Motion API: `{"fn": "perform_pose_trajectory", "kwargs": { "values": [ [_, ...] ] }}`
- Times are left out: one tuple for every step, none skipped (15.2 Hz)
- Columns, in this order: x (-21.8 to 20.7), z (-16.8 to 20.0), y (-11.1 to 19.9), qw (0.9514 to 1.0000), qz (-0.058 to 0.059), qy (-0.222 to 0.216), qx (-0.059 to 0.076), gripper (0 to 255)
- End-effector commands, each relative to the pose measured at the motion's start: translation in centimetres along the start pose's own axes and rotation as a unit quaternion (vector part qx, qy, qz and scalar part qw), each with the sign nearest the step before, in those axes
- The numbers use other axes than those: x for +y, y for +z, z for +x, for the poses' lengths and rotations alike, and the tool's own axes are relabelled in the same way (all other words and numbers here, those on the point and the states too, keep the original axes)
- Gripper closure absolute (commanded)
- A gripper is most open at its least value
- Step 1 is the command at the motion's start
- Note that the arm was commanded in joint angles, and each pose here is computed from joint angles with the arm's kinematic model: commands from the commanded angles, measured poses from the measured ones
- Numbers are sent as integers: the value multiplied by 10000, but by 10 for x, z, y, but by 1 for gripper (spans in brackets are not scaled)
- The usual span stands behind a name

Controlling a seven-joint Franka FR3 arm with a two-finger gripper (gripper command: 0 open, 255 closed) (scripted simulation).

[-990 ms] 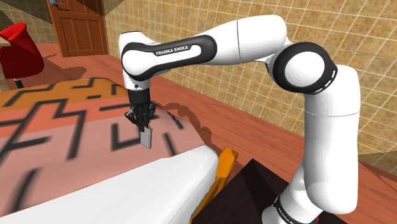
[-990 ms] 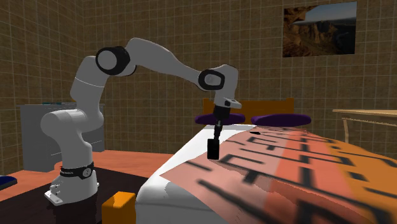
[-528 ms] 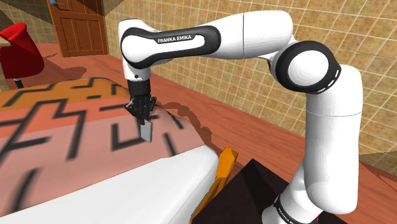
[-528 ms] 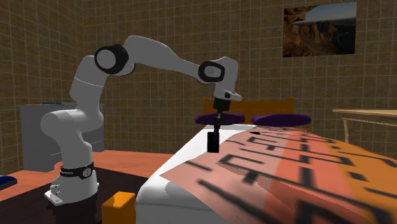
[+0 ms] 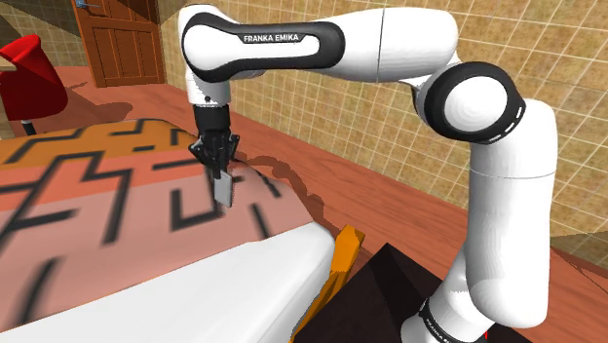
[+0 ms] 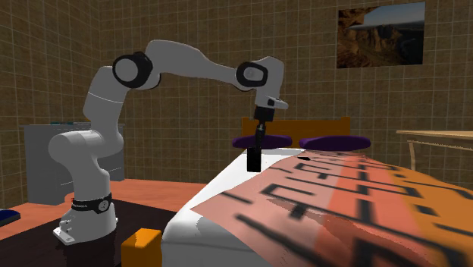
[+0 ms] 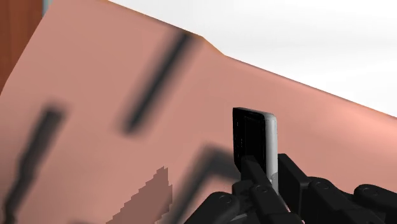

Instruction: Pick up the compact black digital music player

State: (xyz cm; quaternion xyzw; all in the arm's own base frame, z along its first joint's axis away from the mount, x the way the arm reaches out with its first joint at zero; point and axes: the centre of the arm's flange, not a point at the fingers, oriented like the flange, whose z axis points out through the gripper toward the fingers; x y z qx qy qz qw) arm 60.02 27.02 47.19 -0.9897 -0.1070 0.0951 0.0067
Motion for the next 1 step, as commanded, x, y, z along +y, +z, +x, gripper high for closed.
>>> {"fn": "perform_pose_trajectory", "kwargs": {
  "values": [
    [1, 0, -4, 10000, 0, 1, -2, 255]
  ]
}}
